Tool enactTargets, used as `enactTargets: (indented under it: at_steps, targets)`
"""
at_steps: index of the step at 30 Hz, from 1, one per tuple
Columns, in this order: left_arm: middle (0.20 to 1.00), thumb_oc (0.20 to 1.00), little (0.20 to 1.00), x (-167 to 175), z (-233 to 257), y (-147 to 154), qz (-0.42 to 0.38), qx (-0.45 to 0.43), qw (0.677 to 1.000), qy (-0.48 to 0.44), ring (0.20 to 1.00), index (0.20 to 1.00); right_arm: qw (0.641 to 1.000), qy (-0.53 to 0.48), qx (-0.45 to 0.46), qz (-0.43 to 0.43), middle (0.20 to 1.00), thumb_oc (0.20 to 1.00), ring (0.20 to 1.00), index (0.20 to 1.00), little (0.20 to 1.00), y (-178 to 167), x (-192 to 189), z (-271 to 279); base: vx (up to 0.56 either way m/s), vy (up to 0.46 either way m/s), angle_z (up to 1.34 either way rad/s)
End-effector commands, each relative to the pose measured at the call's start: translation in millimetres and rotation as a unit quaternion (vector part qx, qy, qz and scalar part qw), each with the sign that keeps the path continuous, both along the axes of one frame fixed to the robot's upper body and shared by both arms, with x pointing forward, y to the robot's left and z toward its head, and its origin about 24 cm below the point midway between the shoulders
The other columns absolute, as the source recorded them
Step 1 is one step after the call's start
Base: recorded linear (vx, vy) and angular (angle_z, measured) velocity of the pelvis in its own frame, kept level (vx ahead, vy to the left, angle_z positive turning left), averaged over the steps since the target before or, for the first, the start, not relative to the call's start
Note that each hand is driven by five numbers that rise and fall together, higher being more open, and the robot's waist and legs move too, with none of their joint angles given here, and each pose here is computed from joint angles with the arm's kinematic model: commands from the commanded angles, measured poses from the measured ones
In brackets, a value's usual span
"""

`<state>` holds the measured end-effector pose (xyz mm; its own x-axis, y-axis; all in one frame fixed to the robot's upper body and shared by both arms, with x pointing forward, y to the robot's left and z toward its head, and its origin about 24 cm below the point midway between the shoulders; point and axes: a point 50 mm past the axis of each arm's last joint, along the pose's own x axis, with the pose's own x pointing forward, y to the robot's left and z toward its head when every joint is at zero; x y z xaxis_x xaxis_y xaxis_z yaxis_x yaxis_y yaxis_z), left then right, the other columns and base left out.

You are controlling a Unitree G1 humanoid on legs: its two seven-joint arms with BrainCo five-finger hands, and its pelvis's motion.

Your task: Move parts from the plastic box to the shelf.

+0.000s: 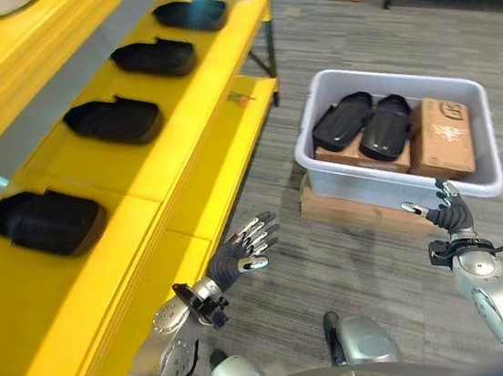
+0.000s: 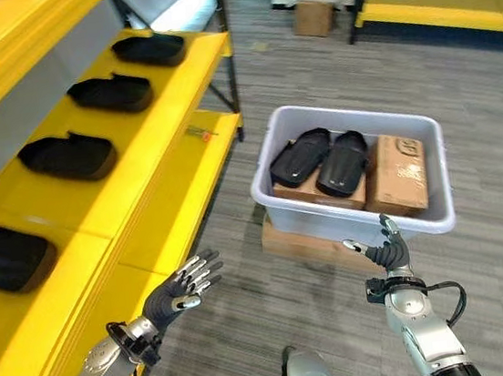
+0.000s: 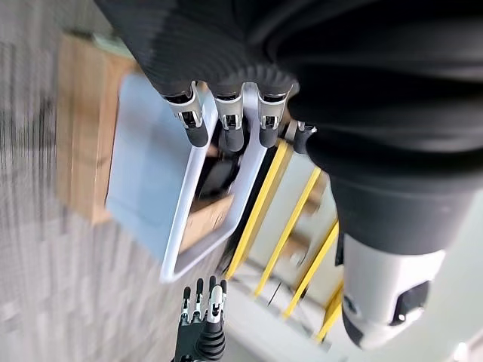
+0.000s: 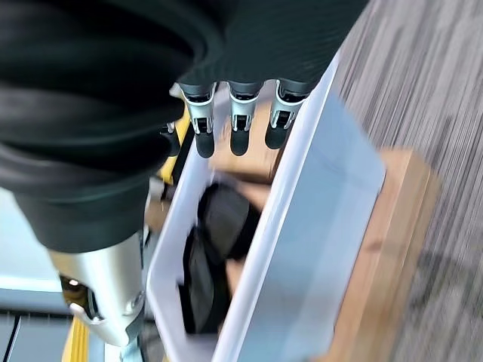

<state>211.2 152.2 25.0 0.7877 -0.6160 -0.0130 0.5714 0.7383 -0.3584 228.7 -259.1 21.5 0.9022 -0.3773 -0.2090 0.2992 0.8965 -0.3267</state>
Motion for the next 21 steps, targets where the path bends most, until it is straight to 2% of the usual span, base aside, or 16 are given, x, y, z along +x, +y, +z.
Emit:
enactTargets:
  at_steps: [1, 5, 21]
  targets:
    - [1.0, 1.0, 1.0, -6.5, 5.1, 6.6, 0.025, -0.018, 0.999, -0.022, 1.0, 1.0, 0.997, -0.069, 0.003, 0.042, 1.0, 1.0, 1.0, 1.0, 1.0, 13.0, 7.1, 19.6, 0.41, -0.077, -1.23]
    - [1.0, 1.0, 1.0, -7.8, -0.6, 10.0, 0.022, 0.008, 1.0, -0.015, 1.0, 1.0, 0.997, -0.062, 0.029, 0.035, 1.0, 1.0, 1.0, 1.0, 1.0, 20.8, -2.1, 9.5, 0.23, 0.02, -1.48]
    - [1.0, 1.0, 1.0, -2.1, -5.0, 9.7, 0.036, 0.091, 0.995, -0.026, 1.0, 1.0, 0.993, -0.074, 0.074, 0.048, 1.0, 1.0, 1.0, 1.0, 1.0, 44.4, 1.3, 9.4, 0.13, 0.121, -0.27]
